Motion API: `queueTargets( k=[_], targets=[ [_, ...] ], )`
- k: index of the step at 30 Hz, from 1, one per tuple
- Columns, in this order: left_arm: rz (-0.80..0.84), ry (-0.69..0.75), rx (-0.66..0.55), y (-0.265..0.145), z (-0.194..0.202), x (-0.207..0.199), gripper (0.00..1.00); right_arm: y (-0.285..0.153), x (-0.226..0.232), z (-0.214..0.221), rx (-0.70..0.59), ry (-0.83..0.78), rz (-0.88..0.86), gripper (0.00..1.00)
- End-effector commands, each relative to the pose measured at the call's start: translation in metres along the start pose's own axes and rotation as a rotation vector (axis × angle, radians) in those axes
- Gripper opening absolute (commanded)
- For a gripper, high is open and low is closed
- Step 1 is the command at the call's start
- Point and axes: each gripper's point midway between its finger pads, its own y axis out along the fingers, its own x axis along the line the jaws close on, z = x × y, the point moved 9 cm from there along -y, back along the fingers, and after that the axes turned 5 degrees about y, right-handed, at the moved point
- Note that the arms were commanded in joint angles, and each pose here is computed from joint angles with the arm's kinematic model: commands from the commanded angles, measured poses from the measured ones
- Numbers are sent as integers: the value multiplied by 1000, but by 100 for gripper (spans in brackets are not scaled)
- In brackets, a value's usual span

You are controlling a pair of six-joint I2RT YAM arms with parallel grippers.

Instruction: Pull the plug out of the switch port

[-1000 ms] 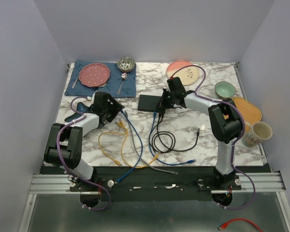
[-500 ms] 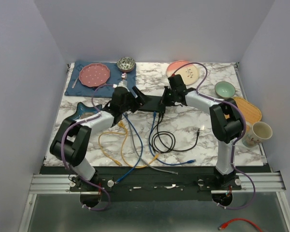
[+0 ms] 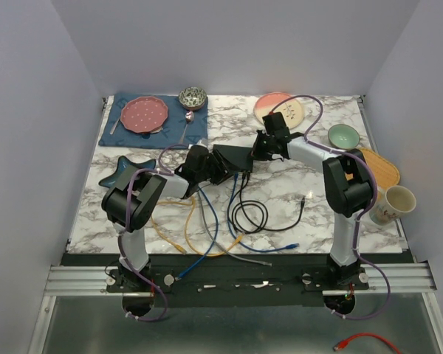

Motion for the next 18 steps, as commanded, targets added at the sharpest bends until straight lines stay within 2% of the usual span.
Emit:
queueTargets(
  k=[1, 11, 15, 18],
  targets=[
    [37, -10, -5, 3, 0, 0, 57, 8, -9, 4, 23, -3, 44, 1],
    [-60, -97, 17, 18, 6, 30, 42, 7, -10, 3, 25, 2, 38, 1],
    [-81, -107, 19, 20, 5, 35, 42, 7, -9, 3, 26, -1, 36, 1],
    [-78, -111, 14, 22, 4, 37, 47, 8, -10, 3, 28, 3, 35, 1]
  ],
)
